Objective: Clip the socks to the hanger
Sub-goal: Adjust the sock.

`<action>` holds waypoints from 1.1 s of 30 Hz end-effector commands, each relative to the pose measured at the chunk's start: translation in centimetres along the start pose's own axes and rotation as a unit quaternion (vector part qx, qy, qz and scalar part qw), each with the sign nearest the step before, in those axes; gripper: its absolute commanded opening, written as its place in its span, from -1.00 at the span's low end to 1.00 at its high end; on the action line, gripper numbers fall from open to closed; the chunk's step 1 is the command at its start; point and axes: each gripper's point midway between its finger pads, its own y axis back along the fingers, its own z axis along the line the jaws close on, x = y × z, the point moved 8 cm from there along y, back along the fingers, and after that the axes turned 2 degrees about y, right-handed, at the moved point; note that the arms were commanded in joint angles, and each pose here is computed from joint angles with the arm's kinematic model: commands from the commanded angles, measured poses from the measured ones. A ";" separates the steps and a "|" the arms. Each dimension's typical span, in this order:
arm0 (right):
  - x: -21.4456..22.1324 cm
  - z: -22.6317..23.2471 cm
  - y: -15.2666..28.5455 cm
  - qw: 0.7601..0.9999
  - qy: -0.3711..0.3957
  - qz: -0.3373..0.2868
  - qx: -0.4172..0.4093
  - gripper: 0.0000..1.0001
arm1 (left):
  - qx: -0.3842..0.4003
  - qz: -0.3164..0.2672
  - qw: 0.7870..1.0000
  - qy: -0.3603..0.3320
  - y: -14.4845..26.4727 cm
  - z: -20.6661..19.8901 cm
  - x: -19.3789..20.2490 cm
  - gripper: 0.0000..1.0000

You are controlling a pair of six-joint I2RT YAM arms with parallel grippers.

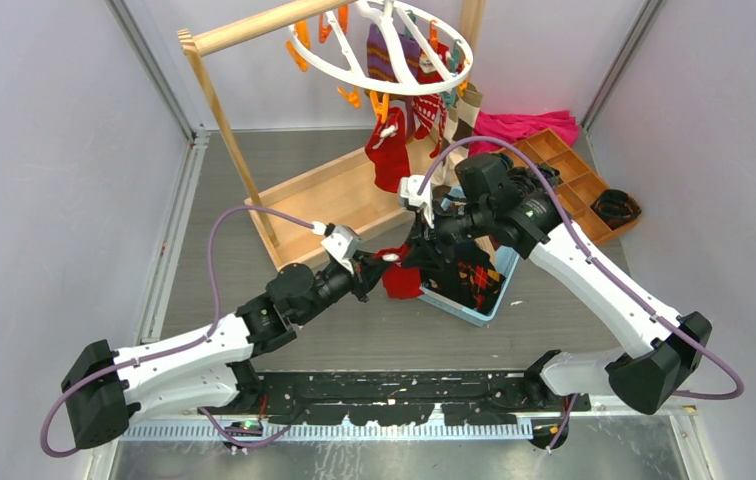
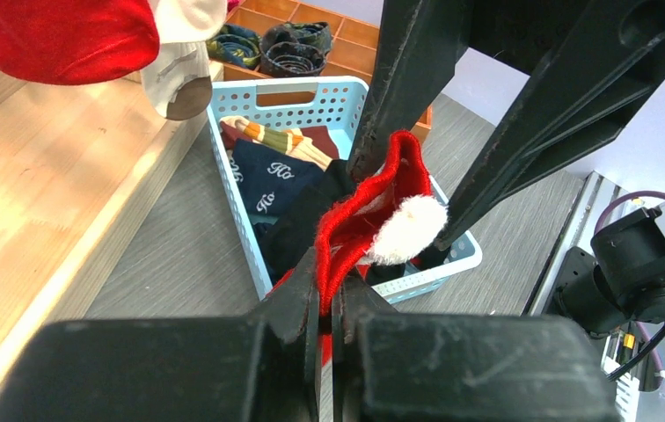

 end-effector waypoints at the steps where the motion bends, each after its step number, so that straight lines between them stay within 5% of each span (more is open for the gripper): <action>1: -0.4 -0.5 -0.7 1.000 -0.001 -0.010 0.013 -0.06 | 0.005 -0.063 0.998 0.022 -0.5 -0.8 -3.1 -0.99; 7: 0.0 -0.6 -1.3 1.000 -0.002 -0.004 0.016 -0.10 | 0.003 -0.069 0.997 0.031 -0.4 -0.9 -3.3 -0.99; 22: -0.3 0.4 -0.7 0.999 0.038 0.000 -0.015 -0.98 | 0.023 -0.046 0.998 -0.023 0.5 -1.1 -4.2 -0.99; 27: -0.6 0.5 -0.7 0.999 0.033 -0.006 -0.022 -0.46 | 0.031 -0.041 0.998 -0.031 0.7 -1.3 -4.5 -0.99; 33: -0.4 0.6 -0.8 0.999 0.033 -0.007 -0.024 -0.24 | 0.031 -0.049 0.998 -0.031 1.1 -1.2 -4.8 -0.99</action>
